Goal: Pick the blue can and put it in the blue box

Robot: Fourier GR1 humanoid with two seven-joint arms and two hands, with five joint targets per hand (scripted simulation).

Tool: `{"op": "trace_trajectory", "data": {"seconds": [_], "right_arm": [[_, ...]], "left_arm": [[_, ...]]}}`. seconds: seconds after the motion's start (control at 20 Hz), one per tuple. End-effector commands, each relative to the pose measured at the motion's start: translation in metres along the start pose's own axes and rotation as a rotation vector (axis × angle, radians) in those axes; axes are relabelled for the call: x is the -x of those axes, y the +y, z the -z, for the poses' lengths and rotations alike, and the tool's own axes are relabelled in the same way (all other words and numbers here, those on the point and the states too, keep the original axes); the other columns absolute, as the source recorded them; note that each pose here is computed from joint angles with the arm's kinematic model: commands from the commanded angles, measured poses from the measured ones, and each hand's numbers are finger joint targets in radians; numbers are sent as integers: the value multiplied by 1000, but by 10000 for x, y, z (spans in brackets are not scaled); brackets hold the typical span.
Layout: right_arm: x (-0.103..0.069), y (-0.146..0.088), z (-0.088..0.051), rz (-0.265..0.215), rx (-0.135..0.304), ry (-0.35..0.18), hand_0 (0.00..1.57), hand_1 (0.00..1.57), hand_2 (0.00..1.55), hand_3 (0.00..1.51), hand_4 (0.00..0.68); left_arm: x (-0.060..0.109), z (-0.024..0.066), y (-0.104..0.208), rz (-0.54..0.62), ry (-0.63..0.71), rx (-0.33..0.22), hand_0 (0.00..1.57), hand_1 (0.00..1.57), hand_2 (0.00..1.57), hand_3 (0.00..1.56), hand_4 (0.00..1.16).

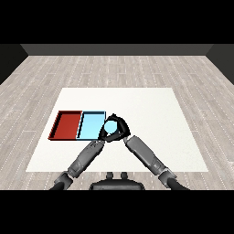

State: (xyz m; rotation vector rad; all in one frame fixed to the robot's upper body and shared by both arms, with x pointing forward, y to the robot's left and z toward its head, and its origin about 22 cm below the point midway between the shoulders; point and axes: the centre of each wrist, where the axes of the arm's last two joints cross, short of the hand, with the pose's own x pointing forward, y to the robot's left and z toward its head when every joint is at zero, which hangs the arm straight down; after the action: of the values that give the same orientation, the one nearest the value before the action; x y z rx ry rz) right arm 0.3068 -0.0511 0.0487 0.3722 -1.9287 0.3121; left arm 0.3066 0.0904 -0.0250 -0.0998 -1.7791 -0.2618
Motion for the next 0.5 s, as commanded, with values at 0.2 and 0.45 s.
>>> {"op": "trace_trajectory", "data": {"seconds": [0.2, 0.45], "right_arm": [[-48, 249, -93, 23, -25, -9, 1457, 1457, 1462, 1394, 595], [99, 154, -136, 53, -29, -7, 1442, 1442, 1451, 1396, 611]], "left_arm": [[-95, 174, -232, 305, -80, 68, 0, 0, 151, 0, 312], [-19, 72, -169, 52, -40, -110, 1014, 1014, 1040, 899, 696]]}}
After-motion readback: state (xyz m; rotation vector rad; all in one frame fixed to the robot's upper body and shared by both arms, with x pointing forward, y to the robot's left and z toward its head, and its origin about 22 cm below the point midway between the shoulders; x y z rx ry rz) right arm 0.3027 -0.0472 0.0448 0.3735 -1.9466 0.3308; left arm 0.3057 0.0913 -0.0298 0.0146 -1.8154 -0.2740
